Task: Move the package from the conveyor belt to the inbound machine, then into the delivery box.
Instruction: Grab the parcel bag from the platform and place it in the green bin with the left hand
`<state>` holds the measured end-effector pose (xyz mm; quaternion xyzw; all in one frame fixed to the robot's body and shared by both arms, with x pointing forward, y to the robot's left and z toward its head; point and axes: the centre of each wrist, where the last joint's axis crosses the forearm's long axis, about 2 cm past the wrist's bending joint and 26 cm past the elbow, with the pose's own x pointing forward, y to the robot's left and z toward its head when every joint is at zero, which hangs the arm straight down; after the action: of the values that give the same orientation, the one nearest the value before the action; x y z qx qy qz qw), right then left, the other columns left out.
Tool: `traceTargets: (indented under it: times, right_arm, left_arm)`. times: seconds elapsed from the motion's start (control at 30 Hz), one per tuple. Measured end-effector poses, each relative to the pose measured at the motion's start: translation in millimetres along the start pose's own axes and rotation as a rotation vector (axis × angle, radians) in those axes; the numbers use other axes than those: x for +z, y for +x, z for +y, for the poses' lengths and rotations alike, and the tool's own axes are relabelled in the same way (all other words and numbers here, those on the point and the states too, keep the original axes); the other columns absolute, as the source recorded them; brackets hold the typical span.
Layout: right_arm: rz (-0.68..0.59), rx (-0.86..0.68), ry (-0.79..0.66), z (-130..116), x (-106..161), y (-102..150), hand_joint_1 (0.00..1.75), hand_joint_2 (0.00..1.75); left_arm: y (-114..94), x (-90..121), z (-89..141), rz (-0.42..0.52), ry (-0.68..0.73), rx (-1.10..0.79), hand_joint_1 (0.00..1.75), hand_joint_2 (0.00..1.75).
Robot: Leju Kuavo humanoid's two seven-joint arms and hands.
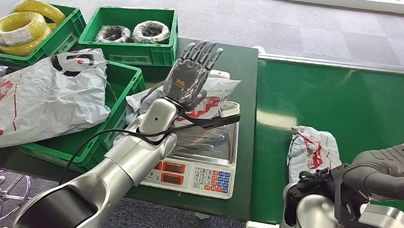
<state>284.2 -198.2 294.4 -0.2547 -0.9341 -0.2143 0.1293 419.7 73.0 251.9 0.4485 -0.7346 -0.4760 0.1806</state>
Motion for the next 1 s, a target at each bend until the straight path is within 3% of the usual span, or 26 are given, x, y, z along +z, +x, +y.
traceTargets:
  times: [0.3,0.9,0.93,1.0]
  right_arm:
    - [0.0,0.006,0.009,0.3,1.7,-0.2,0.0,0.0]
    - [0.0,0.003,0.034,3.6,7.0,2.7,0.0,0.0]
    - [0.0,0.003,0.036,3.8,7.1,2.8,0.0,0.0]
    - [0.0,0.002,0.037,4.0,7.3,2.9,0.0,0.0]
  left_arm:
    - [2.0,4.0,-12.9,-0.023,-0.158,-0.047,0.0,1.75]
    - [-1.9,35.6,-48.4,-0.128,-0.578,-0.18,0.0,1.75]
    - [-2.1,38.6,-50.7,-0.133,-0.599,-0.183,0.05,1.75]
    - [-2.3,43.9,-54.5,-0.139,-0.628,-0.184,0.7,1.75]
